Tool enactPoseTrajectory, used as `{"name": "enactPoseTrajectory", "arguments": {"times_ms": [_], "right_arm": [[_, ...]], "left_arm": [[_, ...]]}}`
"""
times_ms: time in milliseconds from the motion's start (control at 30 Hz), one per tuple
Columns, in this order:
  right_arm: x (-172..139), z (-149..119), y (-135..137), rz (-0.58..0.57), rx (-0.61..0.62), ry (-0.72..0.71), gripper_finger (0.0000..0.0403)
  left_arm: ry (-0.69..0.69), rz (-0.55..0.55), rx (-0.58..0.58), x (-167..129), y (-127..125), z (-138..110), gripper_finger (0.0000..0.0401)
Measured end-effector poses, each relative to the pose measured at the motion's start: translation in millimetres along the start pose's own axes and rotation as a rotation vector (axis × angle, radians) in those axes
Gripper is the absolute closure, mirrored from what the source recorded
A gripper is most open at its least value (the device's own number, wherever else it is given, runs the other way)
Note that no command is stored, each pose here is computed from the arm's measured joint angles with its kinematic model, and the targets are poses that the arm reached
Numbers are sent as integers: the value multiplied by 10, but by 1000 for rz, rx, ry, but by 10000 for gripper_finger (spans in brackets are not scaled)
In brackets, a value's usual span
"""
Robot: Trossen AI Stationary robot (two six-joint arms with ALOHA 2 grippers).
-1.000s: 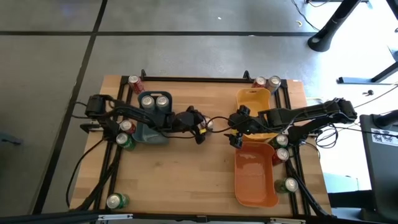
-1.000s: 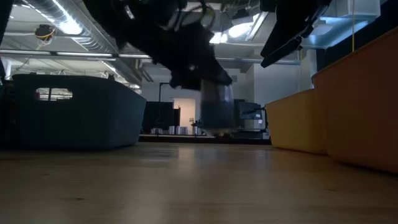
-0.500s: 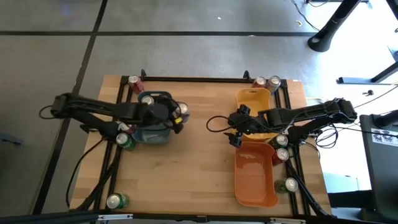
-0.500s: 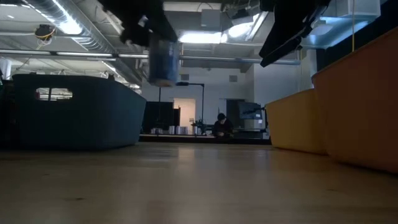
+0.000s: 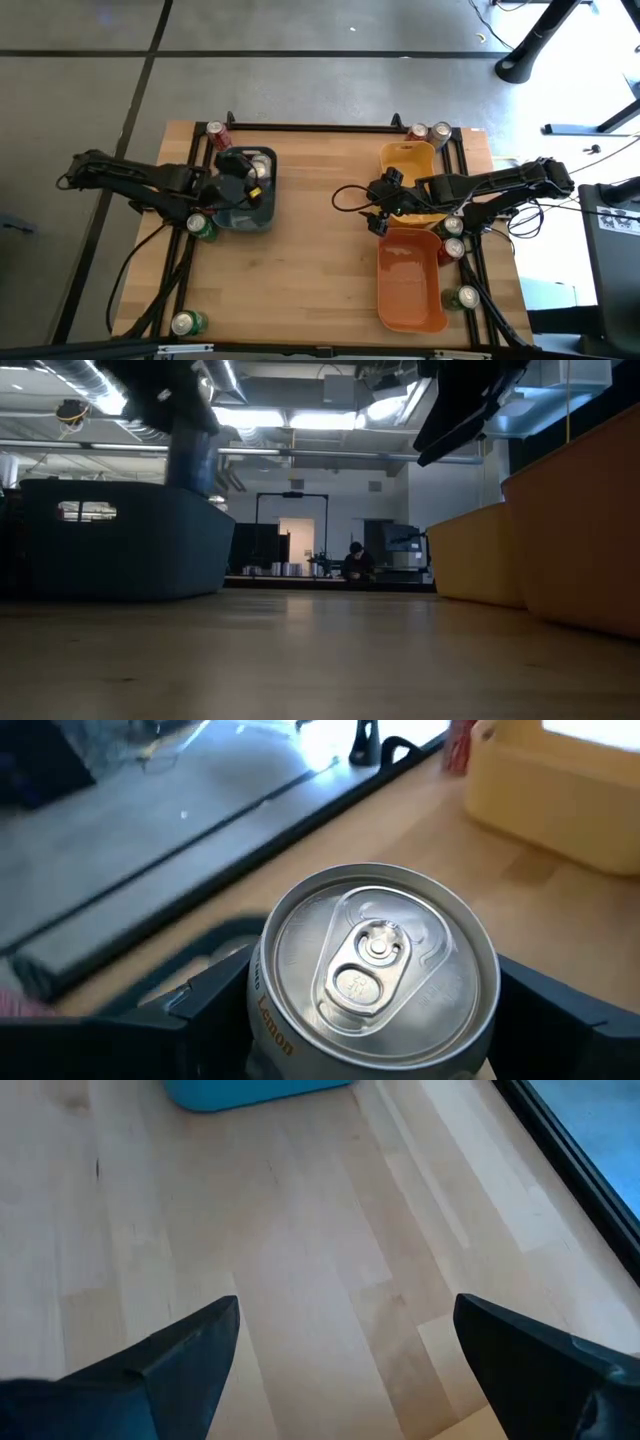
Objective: Sort soda cans
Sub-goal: Put the bottom blue-white soda can into the blue bin
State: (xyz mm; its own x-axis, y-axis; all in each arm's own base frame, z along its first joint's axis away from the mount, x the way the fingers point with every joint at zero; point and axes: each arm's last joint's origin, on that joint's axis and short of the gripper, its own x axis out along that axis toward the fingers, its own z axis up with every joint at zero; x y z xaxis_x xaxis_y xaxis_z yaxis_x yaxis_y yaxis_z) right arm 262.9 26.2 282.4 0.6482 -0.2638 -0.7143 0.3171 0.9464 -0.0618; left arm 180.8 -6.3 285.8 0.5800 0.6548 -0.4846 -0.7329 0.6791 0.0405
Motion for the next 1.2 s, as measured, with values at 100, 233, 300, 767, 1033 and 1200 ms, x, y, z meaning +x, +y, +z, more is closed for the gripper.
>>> {"name": "enactPoseTrajectory", "arguments": {"times_ms": [100,233,300,767,1033,1200], "right_arm": [[0,0,0,0,0,0,36],[1,10,3,2,4,-10,36],[1,21,7,6,8,-21,36],[2,34,11,9,18,-33,36],[1,37,12,10,20,-36,36],[2,38,10,10,21,-37,36]], "left_arm": [[23,-5,-42,41,38,-217,108],[36,8,-90,138,59,-461,108],[41,15,-90,211,59,-597,108],[-64,-4,-188,476,106,-1137,108],[-78,-3,-183,511,141,-1248,102],[-73,-7,-172,512,142,-1254,62]]}}
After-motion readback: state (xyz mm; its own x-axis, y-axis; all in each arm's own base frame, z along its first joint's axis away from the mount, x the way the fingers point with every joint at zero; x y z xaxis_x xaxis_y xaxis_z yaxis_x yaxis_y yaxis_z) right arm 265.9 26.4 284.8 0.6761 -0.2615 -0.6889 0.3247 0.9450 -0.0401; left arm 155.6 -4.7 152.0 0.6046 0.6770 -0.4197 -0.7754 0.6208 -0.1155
